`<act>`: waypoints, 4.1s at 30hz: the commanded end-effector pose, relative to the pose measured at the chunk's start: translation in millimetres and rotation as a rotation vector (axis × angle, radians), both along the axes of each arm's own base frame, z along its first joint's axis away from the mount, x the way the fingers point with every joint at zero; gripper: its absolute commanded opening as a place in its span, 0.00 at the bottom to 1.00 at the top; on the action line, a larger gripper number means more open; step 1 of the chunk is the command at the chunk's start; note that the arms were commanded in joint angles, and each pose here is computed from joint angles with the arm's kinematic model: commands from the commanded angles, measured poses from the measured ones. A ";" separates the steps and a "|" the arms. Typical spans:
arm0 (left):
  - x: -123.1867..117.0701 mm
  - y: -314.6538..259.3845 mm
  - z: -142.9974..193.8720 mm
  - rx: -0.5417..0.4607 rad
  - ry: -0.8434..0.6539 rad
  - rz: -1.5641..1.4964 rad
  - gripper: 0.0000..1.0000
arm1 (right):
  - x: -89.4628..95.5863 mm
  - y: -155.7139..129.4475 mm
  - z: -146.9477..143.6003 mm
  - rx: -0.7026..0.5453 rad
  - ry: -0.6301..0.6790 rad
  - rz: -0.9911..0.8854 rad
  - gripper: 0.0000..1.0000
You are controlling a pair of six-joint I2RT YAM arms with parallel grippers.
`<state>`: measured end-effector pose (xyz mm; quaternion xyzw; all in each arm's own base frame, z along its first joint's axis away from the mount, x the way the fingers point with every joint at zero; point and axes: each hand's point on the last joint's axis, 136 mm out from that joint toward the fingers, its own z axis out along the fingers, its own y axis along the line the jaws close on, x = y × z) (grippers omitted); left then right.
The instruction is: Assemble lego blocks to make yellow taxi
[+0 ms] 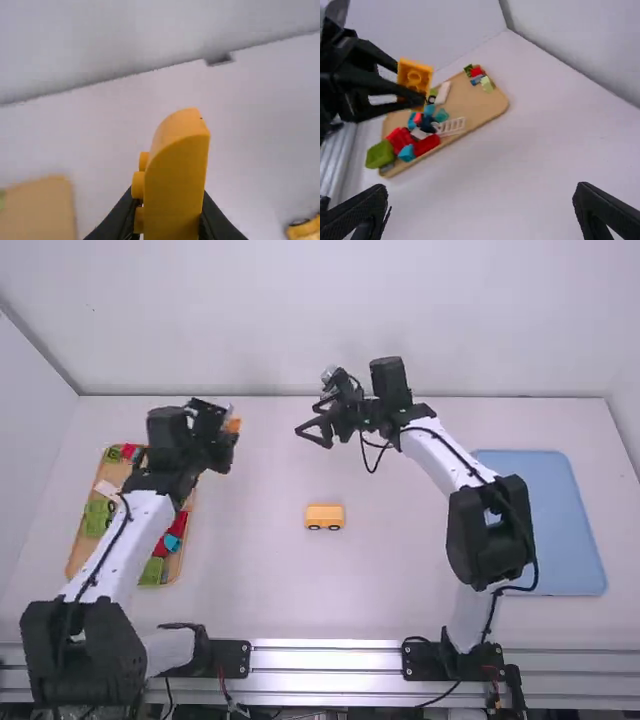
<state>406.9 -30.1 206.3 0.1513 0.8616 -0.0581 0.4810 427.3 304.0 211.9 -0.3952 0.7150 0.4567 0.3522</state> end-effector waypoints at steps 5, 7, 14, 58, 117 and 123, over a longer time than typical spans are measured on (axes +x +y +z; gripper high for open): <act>6.4 -76.5 -20.0 0.146 -0.063 -0.298 0.02 | -5.5 -4.3 -8.6 0.044 0.113 0.055 0.99; 12.7 -90.2 -25.1 0.145 -0.076 -0.316 0.02 | -2.0 -1.4 -12.9 0.069 0.129 0.061 0.98; 36.4 -103.7 -33.6 0.011 -0.083 -0.232 0.02 | 6.4 6.8 -20.4 0.118 0.114 0.047 0.88; 28.5 -135.1 -29.8 -0.291 -0.285 -0.151 0.02 | 0.0 30.8 -29.2 0.144 0.073 0.022 0.58; -33.0 -149.5 4.1 -0.578 -0.144 -0.906 0.91 | -51.3 7.8 12.6 0.326 -0.117 0.446 0.16; -30.7 -148.7 2.4 -0.577 -0.139 -0.889 0.77 | -51.5 6.7 13.3 0.329 -0.119 0.450 0.17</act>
